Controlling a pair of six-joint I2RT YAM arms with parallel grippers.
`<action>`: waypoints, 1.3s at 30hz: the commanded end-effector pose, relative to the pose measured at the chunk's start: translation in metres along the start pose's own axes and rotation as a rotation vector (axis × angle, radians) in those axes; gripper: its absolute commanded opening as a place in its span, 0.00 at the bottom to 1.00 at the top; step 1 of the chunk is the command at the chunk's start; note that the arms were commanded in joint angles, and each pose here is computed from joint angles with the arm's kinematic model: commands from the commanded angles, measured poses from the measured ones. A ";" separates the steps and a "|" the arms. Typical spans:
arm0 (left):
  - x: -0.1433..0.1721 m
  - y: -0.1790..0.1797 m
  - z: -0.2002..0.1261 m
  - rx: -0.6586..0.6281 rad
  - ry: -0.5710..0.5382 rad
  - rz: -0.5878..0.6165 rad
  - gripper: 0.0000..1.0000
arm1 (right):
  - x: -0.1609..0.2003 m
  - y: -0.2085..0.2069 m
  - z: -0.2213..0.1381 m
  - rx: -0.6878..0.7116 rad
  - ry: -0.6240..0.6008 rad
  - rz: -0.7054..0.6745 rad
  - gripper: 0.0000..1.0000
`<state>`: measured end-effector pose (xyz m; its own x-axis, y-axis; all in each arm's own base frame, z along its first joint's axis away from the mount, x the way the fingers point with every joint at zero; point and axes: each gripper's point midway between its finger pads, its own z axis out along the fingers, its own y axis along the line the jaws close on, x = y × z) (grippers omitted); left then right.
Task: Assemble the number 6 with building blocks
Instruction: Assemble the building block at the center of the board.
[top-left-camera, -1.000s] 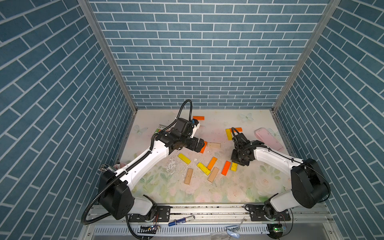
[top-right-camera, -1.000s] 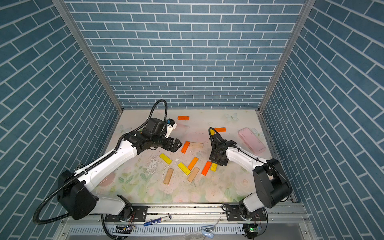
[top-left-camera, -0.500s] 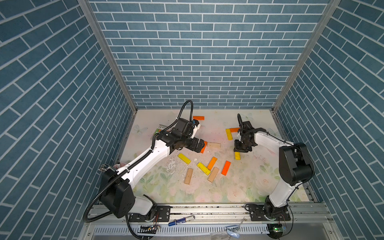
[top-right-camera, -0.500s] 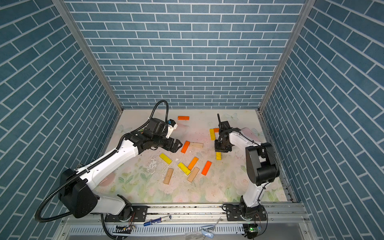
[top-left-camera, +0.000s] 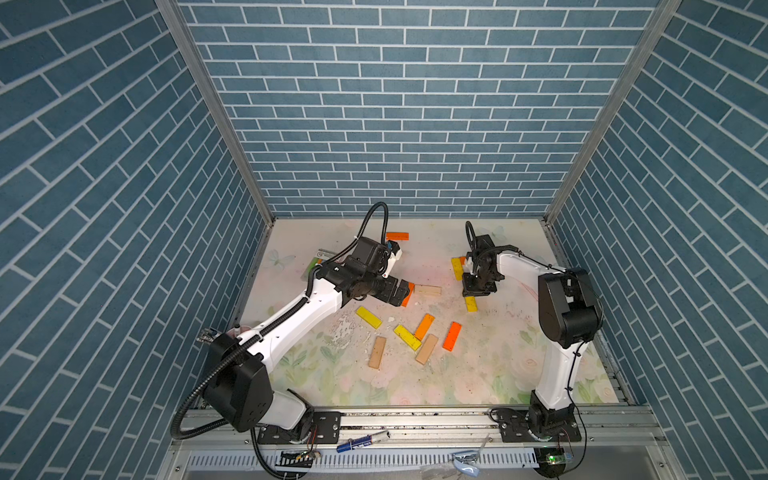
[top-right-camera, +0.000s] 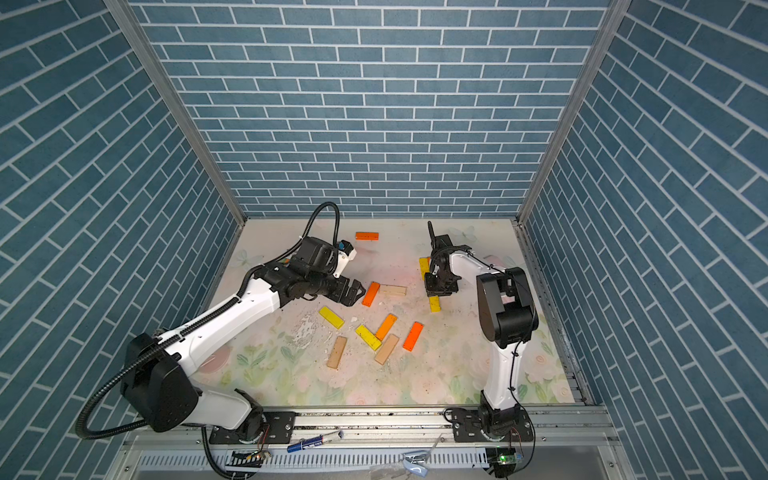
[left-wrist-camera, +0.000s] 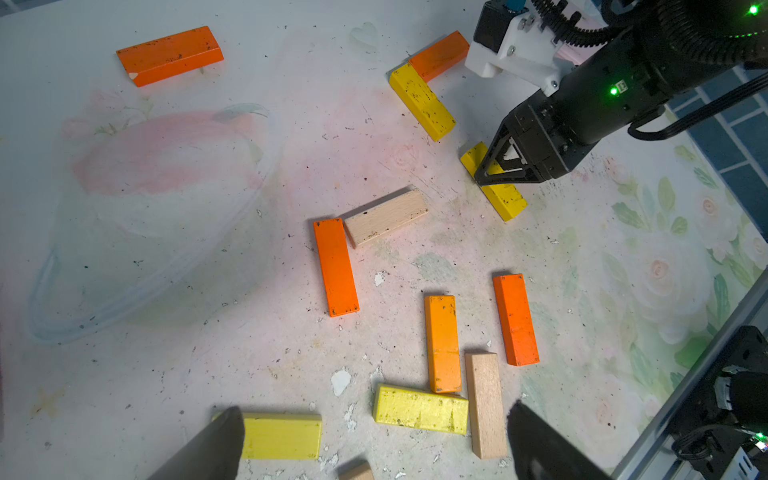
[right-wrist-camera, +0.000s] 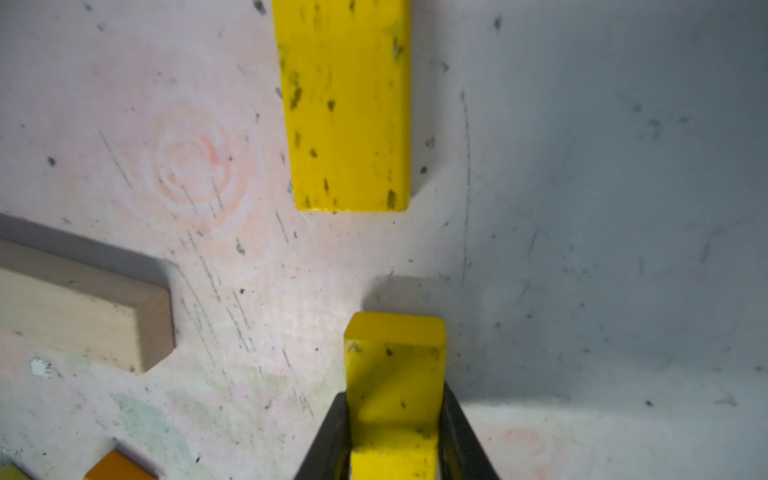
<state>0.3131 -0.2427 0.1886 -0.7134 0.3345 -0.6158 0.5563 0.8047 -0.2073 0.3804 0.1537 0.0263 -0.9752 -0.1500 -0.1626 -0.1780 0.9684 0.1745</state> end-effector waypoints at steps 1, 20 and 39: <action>0.003 0.003 0.002 0.001 0.018 -0.001 0.99 | 0.000 -0.007 0.007 0.033 0.033 -0.042 0.19; 0.004 0.007 0.008 0.010 0.031 -0.022 0.99 | -0.009 0.004 -0.017 0.008 -0.024 -0.033 0.54; 0.004 0.006 0.007 0.012 0.029 -0.023 0.99 | 0.001 0.011 -0.001 0.048 0.014 -0.052 0.30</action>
<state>0.3158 -0.2416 0.1810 -0.7312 0.3311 -0.5965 0.5495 0.8039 -0.2274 0.3805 0.1666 0.0323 -0.9639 -0.1979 -0.1783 -0.2238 0.9646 0.1395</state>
